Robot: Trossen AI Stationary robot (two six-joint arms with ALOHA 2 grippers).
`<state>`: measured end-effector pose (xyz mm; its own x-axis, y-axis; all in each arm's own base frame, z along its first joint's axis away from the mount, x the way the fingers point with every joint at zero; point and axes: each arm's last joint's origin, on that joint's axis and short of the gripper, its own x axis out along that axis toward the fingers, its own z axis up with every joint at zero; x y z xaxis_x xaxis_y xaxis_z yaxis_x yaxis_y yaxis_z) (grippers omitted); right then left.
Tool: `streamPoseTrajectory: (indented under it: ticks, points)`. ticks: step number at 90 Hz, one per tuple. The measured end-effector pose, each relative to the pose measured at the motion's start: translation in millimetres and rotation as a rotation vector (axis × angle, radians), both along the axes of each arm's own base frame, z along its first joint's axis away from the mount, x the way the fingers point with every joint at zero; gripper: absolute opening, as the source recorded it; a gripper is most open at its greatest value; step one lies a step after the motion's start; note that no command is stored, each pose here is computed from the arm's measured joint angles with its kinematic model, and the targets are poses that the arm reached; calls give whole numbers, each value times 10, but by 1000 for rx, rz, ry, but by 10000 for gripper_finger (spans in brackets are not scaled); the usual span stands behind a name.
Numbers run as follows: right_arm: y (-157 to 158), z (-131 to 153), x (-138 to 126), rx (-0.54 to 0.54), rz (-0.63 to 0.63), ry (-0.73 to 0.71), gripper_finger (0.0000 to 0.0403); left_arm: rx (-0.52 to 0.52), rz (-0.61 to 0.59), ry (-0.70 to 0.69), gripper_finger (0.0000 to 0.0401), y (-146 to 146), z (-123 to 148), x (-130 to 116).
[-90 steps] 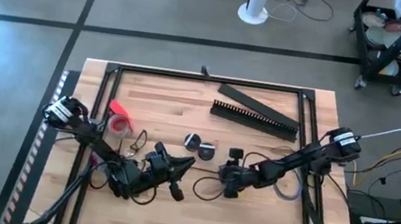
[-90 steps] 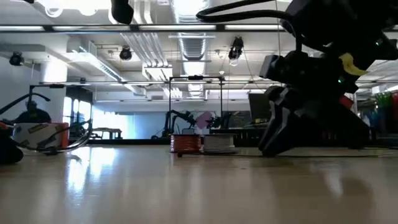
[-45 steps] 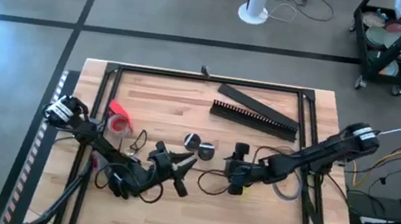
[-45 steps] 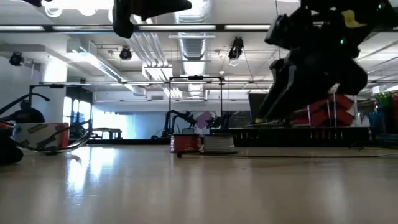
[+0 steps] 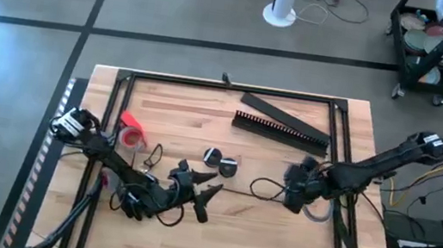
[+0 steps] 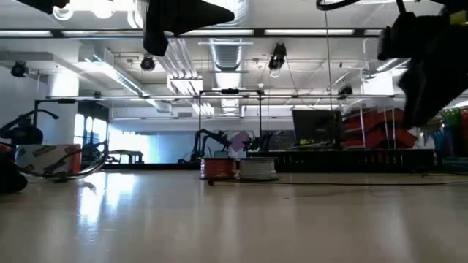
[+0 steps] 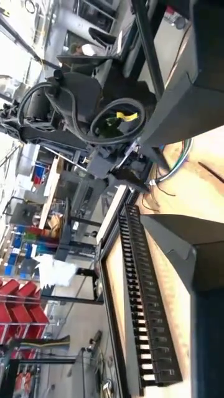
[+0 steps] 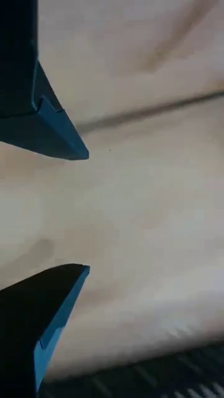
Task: Ziptie cables
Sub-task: Wrap the black zip tie on the cables
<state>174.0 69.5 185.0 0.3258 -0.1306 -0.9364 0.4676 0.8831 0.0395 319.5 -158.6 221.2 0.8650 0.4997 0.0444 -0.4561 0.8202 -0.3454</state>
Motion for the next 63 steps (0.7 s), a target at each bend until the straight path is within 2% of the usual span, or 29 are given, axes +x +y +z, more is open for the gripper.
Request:
streamPoseTrajectory:
  ticks: [9,16,28,45,63]
  points:
    - [-18,-49,-91,52,-108,80,260,-11,35,-19,162,101,50,72]
    - [-43,-116,-176,38,-197,168,248,-10,54,-25,153,188,86,133]
    - [-83,-264,-324,1,-330,300,226,-7,14,-43,138,334,151,248]
    - [-71,-446,-334,73,-443,292,199,12,-24,-22,119,471,214,373]
    - [-82,-577,-367,123,-572,253,181,40,-28,11,103,466,271,421]
